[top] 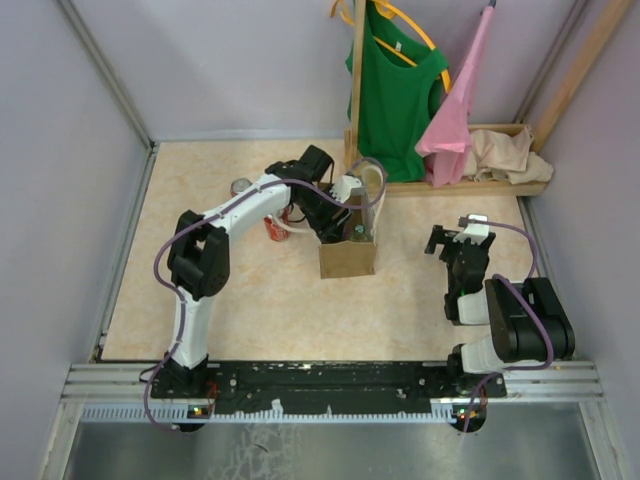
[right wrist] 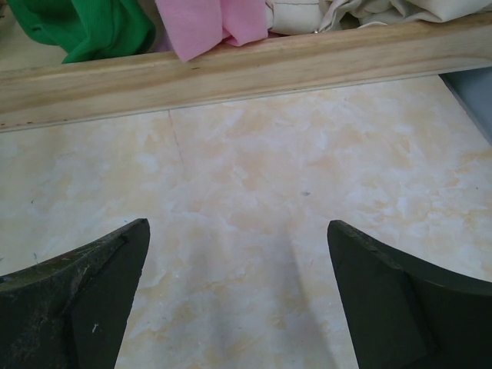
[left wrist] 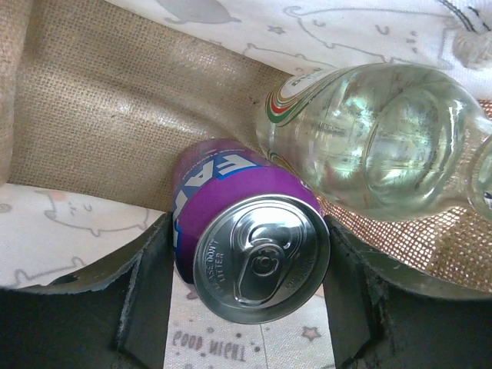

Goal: Take the beverage out of the canvas bag

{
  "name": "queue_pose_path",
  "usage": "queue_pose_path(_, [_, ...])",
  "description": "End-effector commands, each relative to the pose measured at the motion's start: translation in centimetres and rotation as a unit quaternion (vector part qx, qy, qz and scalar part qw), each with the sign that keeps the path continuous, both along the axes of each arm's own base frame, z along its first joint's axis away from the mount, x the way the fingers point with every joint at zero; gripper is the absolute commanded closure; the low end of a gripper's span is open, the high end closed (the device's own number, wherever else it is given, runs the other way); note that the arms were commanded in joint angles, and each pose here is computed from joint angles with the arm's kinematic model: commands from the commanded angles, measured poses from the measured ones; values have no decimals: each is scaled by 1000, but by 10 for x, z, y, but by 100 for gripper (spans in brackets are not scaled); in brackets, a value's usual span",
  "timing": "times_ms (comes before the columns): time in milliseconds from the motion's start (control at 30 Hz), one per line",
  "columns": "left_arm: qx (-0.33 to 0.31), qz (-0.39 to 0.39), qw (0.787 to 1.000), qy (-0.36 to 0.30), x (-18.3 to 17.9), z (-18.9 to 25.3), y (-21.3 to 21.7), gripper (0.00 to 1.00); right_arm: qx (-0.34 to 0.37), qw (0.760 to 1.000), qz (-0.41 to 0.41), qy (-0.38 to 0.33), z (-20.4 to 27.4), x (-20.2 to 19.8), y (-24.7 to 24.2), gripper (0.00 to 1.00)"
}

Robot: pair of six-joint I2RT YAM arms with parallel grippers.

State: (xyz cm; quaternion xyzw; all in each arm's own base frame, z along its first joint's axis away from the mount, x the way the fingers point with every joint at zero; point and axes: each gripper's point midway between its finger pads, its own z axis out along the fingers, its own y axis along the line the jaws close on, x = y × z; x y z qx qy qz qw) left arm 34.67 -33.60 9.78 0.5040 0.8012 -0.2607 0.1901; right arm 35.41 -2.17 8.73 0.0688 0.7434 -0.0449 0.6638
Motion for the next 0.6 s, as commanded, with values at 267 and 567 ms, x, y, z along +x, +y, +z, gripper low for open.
queue_pose_path(267, [-82,27,987,-133,49,90,-26,100,1,999,-3,-36,20,9,-1,1])
queue_pose_path(567, [-139,63,965,-212,79,170,-34,100,1,999,-3,-36,20,9,-1,1])
